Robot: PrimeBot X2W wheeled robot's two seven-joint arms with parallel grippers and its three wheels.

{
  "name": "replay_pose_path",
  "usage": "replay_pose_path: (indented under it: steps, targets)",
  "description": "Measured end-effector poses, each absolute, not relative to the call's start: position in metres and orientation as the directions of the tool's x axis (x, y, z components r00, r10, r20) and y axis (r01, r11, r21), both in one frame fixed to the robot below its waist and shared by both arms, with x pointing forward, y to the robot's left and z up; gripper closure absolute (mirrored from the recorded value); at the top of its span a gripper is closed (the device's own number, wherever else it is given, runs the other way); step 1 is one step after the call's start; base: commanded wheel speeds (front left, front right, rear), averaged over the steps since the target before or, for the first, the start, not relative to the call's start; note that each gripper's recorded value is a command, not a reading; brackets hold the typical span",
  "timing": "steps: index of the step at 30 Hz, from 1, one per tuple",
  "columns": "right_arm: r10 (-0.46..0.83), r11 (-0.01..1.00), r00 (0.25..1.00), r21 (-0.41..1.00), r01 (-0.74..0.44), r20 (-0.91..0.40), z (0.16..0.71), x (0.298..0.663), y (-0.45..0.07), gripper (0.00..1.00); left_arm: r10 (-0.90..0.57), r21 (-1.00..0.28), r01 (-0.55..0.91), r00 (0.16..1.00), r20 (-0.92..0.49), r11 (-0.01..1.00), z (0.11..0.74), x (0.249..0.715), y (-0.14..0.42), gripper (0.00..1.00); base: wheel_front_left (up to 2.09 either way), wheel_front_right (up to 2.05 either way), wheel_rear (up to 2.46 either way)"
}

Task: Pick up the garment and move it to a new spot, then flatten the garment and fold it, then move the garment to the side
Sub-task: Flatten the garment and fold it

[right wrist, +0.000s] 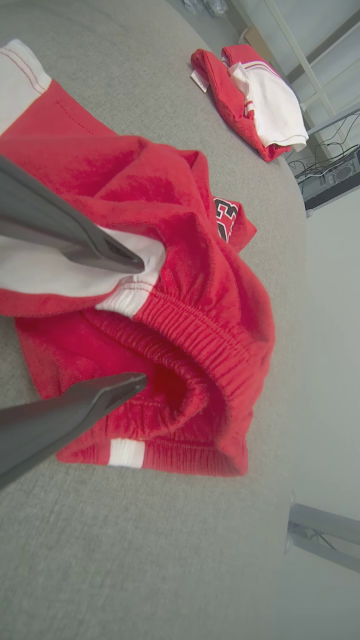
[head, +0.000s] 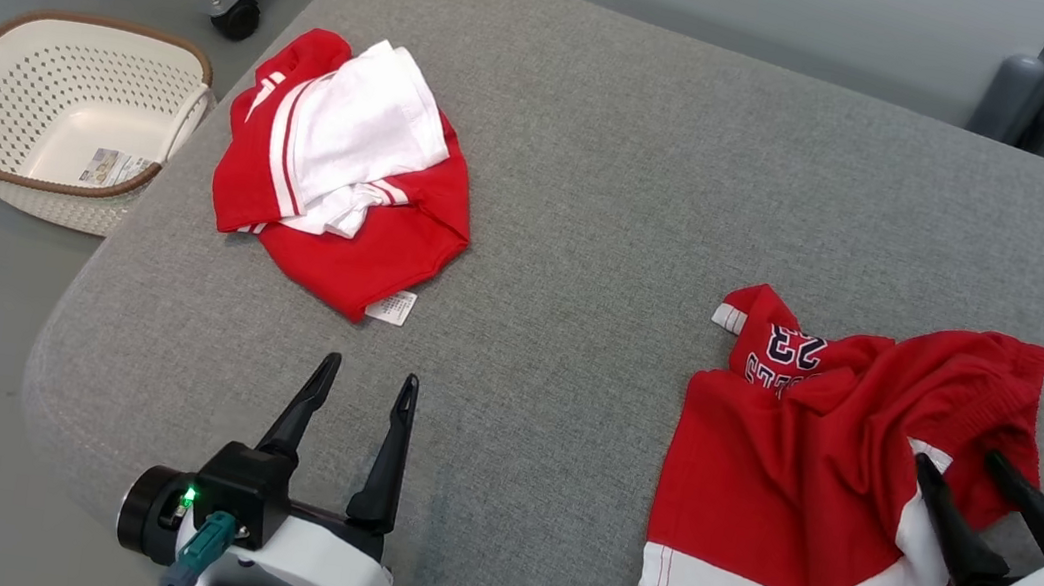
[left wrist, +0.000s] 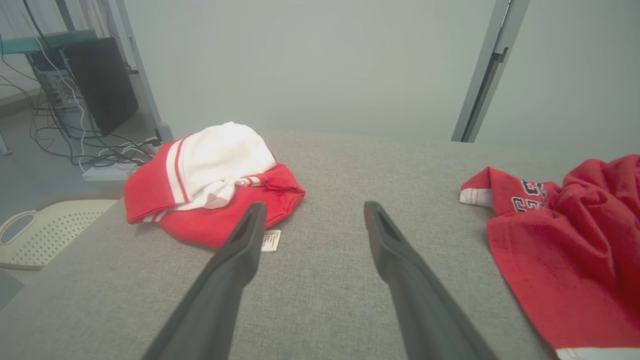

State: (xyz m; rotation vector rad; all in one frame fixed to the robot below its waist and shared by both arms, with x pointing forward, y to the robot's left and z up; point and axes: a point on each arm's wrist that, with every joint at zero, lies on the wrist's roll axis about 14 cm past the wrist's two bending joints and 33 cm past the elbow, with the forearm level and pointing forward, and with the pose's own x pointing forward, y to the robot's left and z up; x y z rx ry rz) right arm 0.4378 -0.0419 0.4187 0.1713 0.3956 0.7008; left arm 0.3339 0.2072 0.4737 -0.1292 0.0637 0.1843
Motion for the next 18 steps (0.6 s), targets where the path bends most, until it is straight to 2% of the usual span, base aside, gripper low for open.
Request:
replay_pose_path:
  steps: [4, 6, 7, 8, 9, 10, 18]
  targets:
    - [0.678, 0.735, 0.664, 0.298, -0.609, -0.316, 0.411, 0.443, -0.034, 0.08, 0.197, -0.119, -0.208, 0.976, -0.098, 0.971, 0.467, 0.333, 0.212, 0.0, 0.0, 0.0, 0.0]
    - [0.684, 0.729, 0.648, 0.306, -0.612, -0.335, 0.406, 0.443, -0.032, 0.2, 0.195, -0.117, -0.205, 0.977, -0.092, 0.972, 0.468, 0.337, 0.212, 0.0, 0.0, 0.0, 0.0]
    - [0.686, 0.728, 0.644, 0.31, -0.612, -0.339, 0.405, 0.443, -0.032, 0.29, 0.195, -0.119, -0.205, 0.977, -0.086, 0.972, 0.47, 0.339, 0.212, 0.0, 0.0, 0.0, 0.0]
    - [0.691, 0.723, 0.634, 0.312, -0.616, -0.348, 0.404, 0.442, -0.03, 0.58, 0.194, -0.12, -0.203, 0.978, -0.08, 0.972, 0.471, 0.341, 0.211, 0.0, 0.0, 0.0, 0.0]
    - [0.695, 0.719, 0.629, 0.314, -0.62, -0.348, 0.403, 0.443, -0.029, 0.74, 0.19, -0.12, -0.198, 0.979, -0.079, 0.973, 0.471, 0.342, 0.211, 0.0, 0.0, 0.0, 0.0]
    - [0.697, 0.717, 0.629, 0.318, -0.62, -0.345, 0.404, 0.444, -0.028, 1.0, 0.19, -0.118, -0.199, 0.978, -0.081, 0.973, 0.471, 0.343, 0.211, 0.0, 0.0, 0.0, 0.0]
    - [0.722, 0.692, 0.615, 0.362, -0.625, -0.318, 0.419, 0.444, -0.031, 1.0, 0.17, -0.113, -0.178, 0.983, -0.071, 0.978, 0.471, 0.351, 0.207, 0.0, 0.0, 0.0, 0.0]
